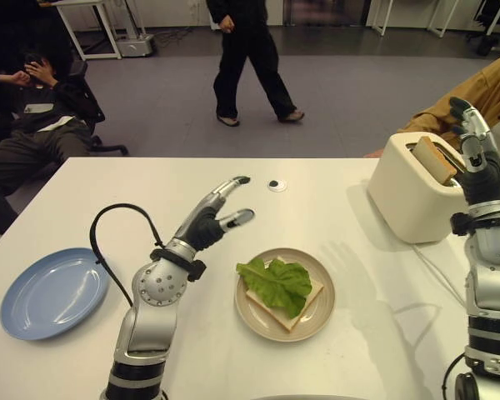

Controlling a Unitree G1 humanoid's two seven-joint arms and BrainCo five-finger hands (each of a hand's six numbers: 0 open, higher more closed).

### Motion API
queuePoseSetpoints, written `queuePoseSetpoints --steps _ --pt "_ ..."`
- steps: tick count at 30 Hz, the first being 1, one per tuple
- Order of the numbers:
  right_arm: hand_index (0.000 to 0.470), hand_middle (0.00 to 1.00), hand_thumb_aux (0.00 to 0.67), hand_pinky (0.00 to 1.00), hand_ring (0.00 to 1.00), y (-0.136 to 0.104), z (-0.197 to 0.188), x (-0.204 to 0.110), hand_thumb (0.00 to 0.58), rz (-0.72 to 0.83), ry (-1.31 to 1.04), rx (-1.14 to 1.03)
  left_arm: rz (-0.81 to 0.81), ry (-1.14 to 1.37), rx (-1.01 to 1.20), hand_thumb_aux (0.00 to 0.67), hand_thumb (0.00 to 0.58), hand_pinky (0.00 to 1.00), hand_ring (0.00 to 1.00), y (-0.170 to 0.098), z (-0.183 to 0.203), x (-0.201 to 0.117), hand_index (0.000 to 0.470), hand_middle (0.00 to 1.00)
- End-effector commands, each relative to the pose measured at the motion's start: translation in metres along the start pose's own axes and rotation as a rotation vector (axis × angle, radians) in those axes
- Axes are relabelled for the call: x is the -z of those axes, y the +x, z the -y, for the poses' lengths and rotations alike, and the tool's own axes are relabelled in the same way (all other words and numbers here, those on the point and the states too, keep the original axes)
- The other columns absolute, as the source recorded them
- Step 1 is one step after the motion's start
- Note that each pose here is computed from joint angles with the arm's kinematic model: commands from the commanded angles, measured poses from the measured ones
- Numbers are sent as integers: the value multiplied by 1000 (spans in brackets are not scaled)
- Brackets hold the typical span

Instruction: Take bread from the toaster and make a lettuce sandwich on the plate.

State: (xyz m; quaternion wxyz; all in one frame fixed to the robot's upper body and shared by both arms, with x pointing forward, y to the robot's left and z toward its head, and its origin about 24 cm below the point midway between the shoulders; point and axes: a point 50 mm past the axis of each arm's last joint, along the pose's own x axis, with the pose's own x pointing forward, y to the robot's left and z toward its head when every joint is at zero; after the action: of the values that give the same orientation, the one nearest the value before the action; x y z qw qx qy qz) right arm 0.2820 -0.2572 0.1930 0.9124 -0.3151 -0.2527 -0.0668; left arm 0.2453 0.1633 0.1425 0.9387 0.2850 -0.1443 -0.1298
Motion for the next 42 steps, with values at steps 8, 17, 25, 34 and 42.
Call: queuePoseSetpoints --steps 8,17,25,34,42 --pt "184 0 263 0 0 2 6 95 366 -308 -527 -132 -69 -514 -276 0 0 0 0 -39 -10 46 0 0" --pt "459 0 654 0 0 4 -4 113 580 -335 -571 -116 -43 -516 -277 0 0 0 0 -47 -8 44 0 0" --pt "470 0 670 0 0 12 -1 105 580 -271 -563 -65 -20 -499 -276 0 0 0 0 -47 -6 41 0 0" --pt "470 0 670 0 0 35 33 41 580 95 -401 289 -6 -503 -291 0 0 0 0 -46 -6 39 0 0" --pt "470 0 670 0 0 31 -10 -32 580 247 188 -9 7 -506 -296 0 0 0 0 -44 -6 37 0 0"
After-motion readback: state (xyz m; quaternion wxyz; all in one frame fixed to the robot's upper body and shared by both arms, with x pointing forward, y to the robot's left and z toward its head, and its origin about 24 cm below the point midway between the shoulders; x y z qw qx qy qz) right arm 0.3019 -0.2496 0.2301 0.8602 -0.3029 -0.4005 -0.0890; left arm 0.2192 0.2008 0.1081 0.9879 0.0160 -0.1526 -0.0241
